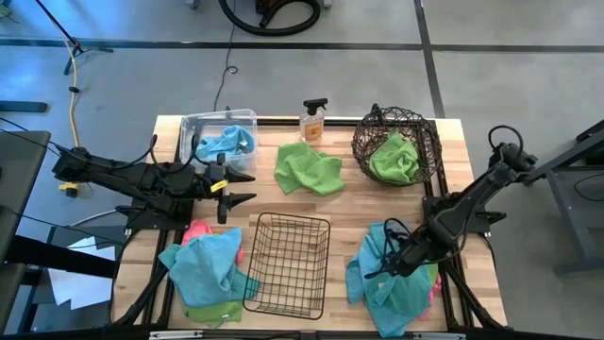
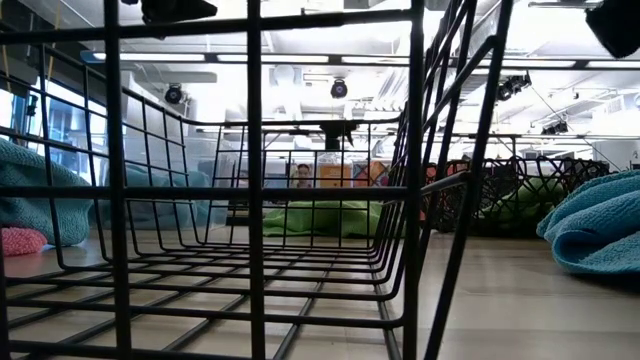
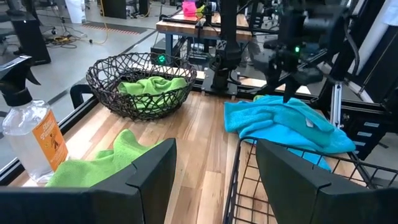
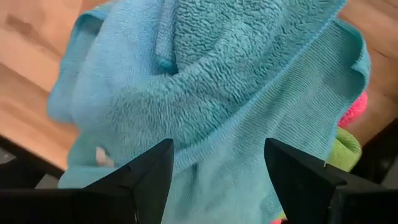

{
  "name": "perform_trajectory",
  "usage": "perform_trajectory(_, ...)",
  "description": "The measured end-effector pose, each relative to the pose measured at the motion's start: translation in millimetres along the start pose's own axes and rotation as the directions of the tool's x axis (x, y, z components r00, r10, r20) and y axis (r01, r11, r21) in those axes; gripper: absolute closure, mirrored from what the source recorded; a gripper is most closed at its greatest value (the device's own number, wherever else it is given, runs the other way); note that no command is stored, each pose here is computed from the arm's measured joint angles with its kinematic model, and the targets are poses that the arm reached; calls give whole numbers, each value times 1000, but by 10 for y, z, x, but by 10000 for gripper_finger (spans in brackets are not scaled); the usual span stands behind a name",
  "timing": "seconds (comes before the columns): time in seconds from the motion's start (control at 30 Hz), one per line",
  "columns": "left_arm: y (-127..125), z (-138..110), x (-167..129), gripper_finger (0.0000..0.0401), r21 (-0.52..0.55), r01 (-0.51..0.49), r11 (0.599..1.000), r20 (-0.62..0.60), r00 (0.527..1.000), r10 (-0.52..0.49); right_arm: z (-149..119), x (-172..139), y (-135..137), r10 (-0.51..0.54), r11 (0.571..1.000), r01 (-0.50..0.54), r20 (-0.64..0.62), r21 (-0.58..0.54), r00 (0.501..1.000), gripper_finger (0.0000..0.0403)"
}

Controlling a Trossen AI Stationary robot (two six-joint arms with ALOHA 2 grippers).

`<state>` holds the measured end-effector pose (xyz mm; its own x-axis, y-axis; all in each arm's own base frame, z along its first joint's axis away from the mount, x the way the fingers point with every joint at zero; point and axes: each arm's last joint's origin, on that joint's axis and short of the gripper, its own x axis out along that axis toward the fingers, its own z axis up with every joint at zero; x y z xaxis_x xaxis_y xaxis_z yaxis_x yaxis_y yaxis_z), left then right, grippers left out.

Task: Sort microfiber towel by color & place in baskets

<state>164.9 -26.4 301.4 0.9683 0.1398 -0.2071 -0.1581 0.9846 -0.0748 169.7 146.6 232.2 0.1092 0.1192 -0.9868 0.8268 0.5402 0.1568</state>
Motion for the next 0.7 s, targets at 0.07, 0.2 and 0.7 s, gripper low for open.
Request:
perform_trajectory(0.07,-1,10,0,192,-3,1,1000,10,1000,-1,-4,71,46,-14,1000,14,2,-12,1000,155)
perform_trajectory(0.2,4,29,2,192,-10,-3,1000,28,1000,3,-8,183,90,-56,998,56,7,-10,998,155)
perform_trajectory(0.7,48,63,-2,192,23,-27,999,57,998,25,-25,302,160,-74,996,72,-27,-58,997,388)
